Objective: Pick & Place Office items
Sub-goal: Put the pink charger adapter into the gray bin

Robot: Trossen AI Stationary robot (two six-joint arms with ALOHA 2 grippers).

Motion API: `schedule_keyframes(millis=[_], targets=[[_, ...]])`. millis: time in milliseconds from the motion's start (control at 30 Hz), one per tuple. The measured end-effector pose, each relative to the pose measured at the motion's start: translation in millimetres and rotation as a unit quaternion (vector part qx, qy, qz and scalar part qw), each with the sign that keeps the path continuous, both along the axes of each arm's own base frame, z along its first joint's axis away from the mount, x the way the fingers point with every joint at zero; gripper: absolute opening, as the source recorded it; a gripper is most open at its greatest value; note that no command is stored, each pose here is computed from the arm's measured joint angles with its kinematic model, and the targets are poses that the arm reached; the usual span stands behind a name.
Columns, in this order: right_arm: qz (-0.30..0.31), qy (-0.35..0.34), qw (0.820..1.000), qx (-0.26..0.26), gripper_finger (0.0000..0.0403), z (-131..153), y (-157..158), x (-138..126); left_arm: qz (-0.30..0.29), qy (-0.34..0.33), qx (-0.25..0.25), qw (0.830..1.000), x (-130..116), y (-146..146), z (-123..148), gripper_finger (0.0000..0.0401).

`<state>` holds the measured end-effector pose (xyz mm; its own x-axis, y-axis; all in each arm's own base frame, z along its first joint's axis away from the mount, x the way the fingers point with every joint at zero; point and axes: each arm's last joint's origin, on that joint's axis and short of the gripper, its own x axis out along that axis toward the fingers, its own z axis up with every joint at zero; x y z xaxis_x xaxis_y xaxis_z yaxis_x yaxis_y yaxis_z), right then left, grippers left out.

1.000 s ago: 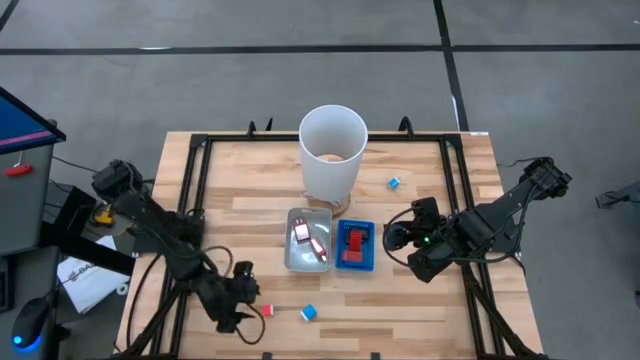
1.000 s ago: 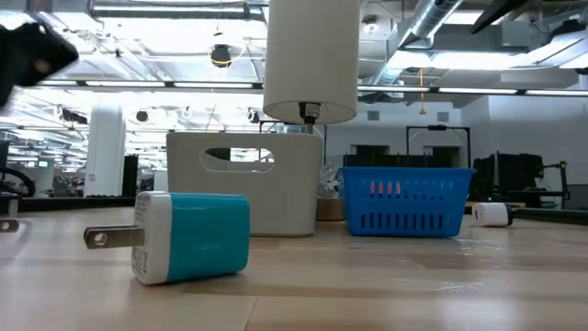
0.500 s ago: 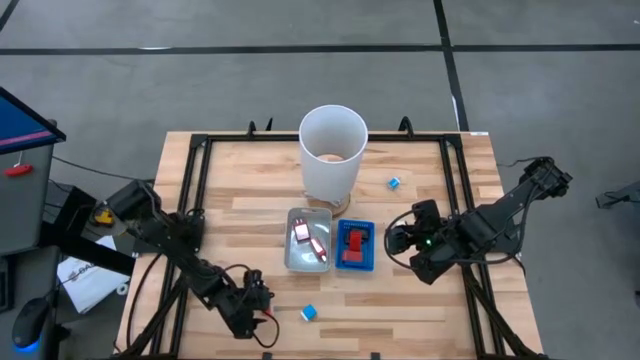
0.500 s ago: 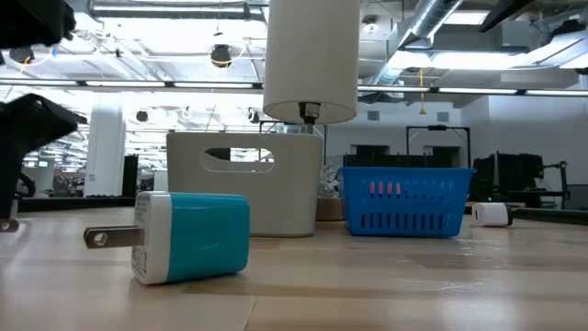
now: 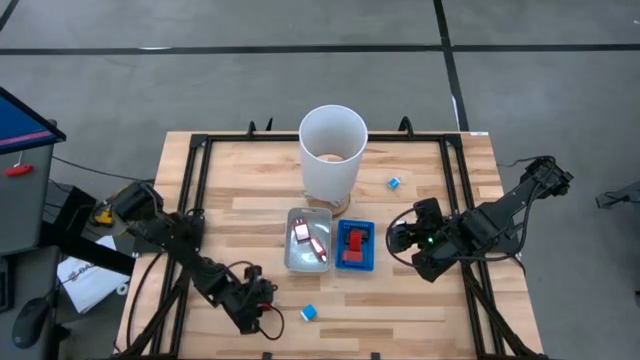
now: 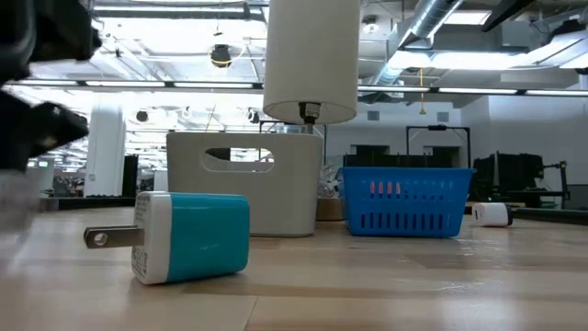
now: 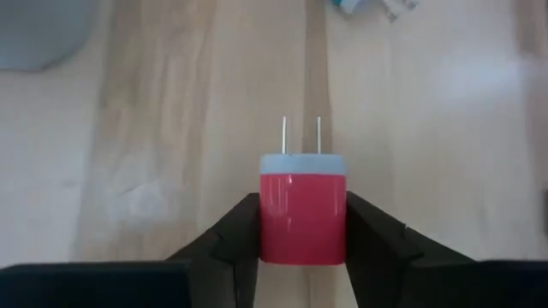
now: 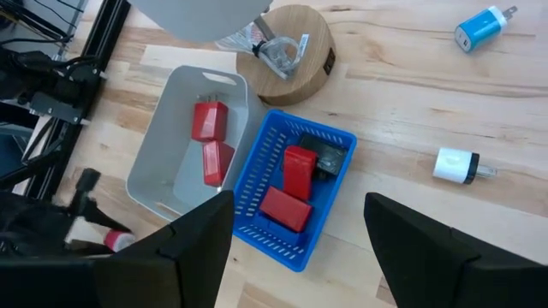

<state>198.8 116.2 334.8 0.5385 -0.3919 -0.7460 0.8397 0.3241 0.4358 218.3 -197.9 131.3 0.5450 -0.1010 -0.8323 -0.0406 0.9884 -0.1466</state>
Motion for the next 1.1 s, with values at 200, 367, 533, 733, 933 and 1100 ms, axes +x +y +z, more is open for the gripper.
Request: schedule_keyframes(millis=[200, 367, 533, 733, 933, 1100], targets=[[0.0, 0.002, 1.0, -0.003, 0.0254, 0, 0, -1, 0.034, -0.032, -0.025, 0.999, 3, 33, 47, 0.0122], [0.002, 0.002, 1.0, -0.016, 0.0254, 0, -1, -1, 0.088, -0.129, -0.06, 0.986, 6, 83, 102, 0.0122], [0.004, 0.0, 1.0, -0.027, 0.0254, 0, -2, -1, 0.205, -0.212, -0.099, 0.95, 3, 141, 140, 0.0122], [-0.001, -0.007, 0.999, -0.045, 0.0254, 1, -3, -1, 0.267, -0.225, -0.204, 0.914, 25, 188, 141, 0.0122], [-0.006, -0.007, 0.998, -0.056, 0.0254, 1, -4, -2, 0.194, -0.246, -0.187, 0.931, 66, 182, 121, 0.0122], [-0.011, -0.01, 0.998, -0.055, 0.0254, 1, -4, -2, 0.186, -0.172, -0.099, 0.962, 80, 169, 84, 0.0122]])
